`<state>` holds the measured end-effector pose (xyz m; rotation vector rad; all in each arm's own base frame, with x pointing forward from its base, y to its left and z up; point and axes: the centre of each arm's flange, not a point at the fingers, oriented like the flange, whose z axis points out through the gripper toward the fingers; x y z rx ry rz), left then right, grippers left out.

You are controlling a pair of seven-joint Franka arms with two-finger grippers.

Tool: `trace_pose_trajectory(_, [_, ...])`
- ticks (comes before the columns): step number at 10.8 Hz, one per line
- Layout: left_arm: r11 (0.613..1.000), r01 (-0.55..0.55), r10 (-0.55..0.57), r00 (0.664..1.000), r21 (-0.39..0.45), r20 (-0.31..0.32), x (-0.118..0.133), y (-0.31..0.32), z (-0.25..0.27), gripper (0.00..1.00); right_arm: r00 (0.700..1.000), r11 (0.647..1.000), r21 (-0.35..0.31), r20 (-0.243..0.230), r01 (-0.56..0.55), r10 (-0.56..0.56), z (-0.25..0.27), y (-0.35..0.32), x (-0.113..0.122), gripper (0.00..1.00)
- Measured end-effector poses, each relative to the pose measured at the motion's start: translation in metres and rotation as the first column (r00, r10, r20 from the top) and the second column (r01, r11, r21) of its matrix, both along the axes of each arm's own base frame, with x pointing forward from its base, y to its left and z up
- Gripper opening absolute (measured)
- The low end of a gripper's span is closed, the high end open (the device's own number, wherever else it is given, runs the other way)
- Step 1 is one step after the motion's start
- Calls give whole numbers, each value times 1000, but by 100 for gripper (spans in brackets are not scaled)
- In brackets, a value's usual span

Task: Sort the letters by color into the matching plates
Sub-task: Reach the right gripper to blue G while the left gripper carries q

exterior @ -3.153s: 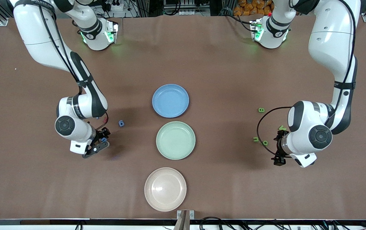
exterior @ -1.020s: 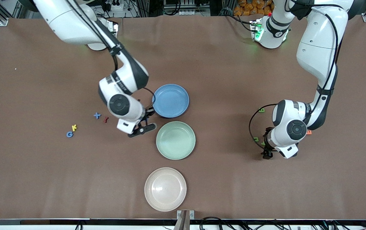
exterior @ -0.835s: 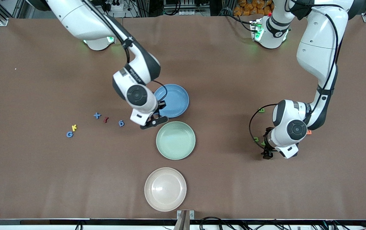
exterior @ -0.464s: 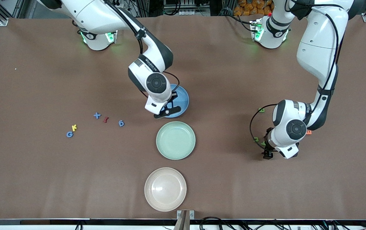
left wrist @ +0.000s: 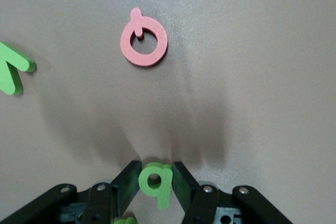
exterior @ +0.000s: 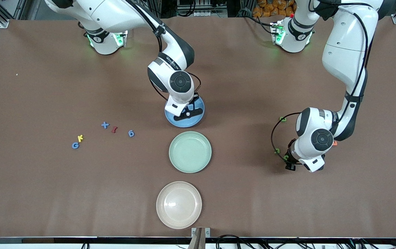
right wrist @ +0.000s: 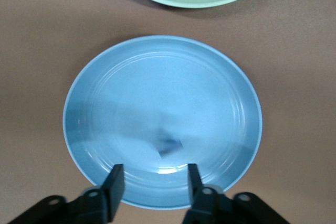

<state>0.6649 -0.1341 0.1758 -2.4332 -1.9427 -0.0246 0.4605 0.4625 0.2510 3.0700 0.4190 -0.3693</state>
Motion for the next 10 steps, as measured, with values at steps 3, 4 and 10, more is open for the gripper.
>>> trace_pose_trajectory(3, [1000, 0, 0, 1000, 0, 0, 0, 0, 0, 34, 1000, 1000, -8, 2, 27, -27, 0, -3, 3, 89])
trace_pose_trajectory(4, [1000, 0, 0, 1000, 0, 0, 0, 0, 0, 34, 999, 999, -10, 5, 39, -39, 0, -9, 9, 89])
trace_pose_trajectory(10, [999, 22, -15, 988, -45, 154, 13, -15, 12, 29, 995, 995, -19, 1, 100, -100, 47, -147, 99, 91])
